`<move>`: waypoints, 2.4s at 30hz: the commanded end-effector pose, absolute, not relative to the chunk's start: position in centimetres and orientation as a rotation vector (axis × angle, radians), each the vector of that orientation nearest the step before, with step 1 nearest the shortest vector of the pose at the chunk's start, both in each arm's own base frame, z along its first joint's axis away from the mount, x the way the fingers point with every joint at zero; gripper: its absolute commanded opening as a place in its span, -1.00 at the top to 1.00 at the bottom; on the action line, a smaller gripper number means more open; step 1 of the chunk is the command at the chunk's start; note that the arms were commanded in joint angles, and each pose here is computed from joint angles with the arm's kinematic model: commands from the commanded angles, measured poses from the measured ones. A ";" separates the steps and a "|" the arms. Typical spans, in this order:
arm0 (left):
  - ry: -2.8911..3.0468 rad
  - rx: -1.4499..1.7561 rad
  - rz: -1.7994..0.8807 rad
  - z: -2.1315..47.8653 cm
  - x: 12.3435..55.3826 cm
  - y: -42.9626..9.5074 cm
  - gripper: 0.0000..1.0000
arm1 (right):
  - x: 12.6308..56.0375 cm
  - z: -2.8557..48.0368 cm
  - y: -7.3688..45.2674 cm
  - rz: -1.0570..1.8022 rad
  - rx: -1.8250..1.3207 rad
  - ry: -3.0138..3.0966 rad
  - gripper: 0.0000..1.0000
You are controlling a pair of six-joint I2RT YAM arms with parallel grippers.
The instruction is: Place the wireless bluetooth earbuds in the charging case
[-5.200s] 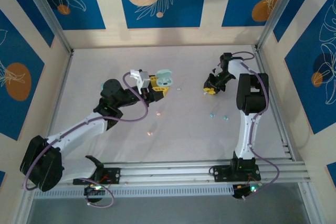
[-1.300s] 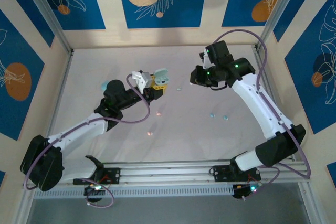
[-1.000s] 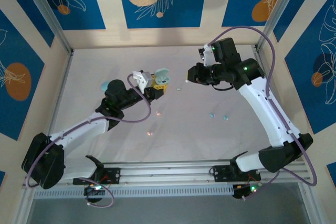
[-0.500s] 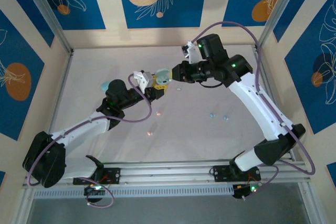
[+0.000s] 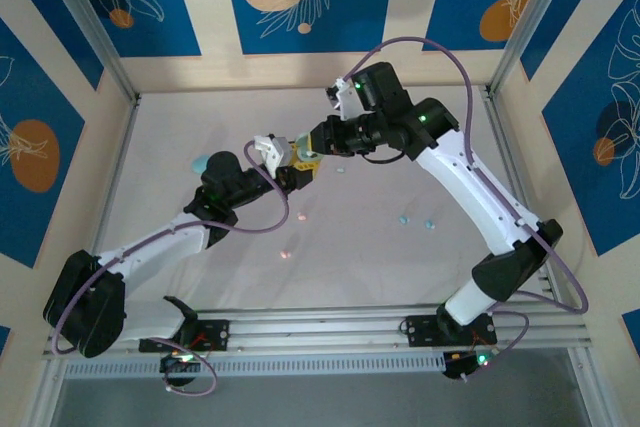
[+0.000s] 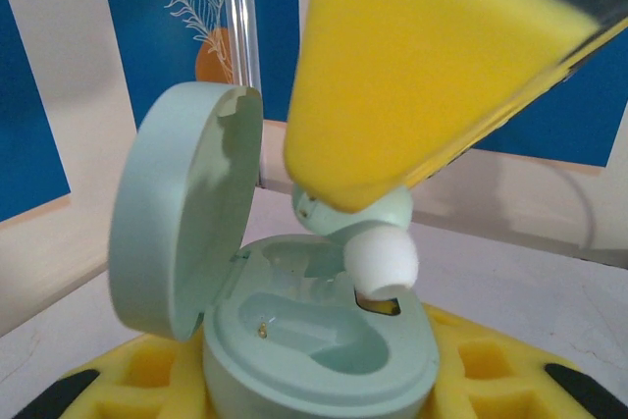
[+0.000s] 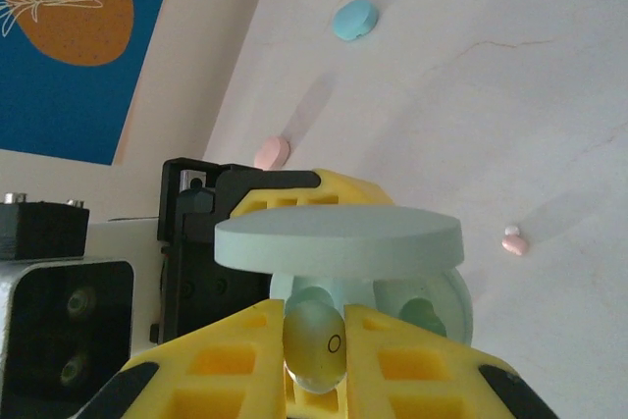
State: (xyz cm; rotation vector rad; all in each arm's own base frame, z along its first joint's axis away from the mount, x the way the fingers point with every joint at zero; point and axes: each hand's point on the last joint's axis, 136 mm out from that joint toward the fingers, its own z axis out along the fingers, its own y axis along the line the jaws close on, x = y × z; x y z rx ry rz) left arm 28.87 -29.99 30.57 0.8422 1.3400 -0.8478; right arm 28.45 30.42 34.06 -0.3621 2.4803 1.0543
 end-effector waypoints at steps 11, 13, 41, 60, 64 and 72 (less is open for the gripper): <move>1.248 0.842 -0.864 33.2 28.6 -30.6 0.27 | 28.4 33.3 30.8 0.950 -0.381 2.523 0.64; 1.246 0.837 -0.865 33.3 28.6 -30.5 0.27 | 28.2 33.2 30.8 0.946 -0.390 2.526 0.64; 1.247 0.837 -0.865 33.3 28.6 -30.6 0.27 | 26.5 36.4 30.9 1.130 -0.483 2.407 0.34; 1.236 0.836 -0.842 33.9 26.7 -29.0 0.27 | 34.6 31.6 18.1 1.005 0.014 2.369 0.23; 1.238 0.831 -0.827 34.3 26.3 -28.4 0.27 | 36.7 25.4 18.3 1.023 0.024 2.563 0.23; 1.226 0.808 -0.822 35.3 25.2 -27.4 0.27 | 40.5 14.2 19.8 0.854 -0.080 2.850 0.24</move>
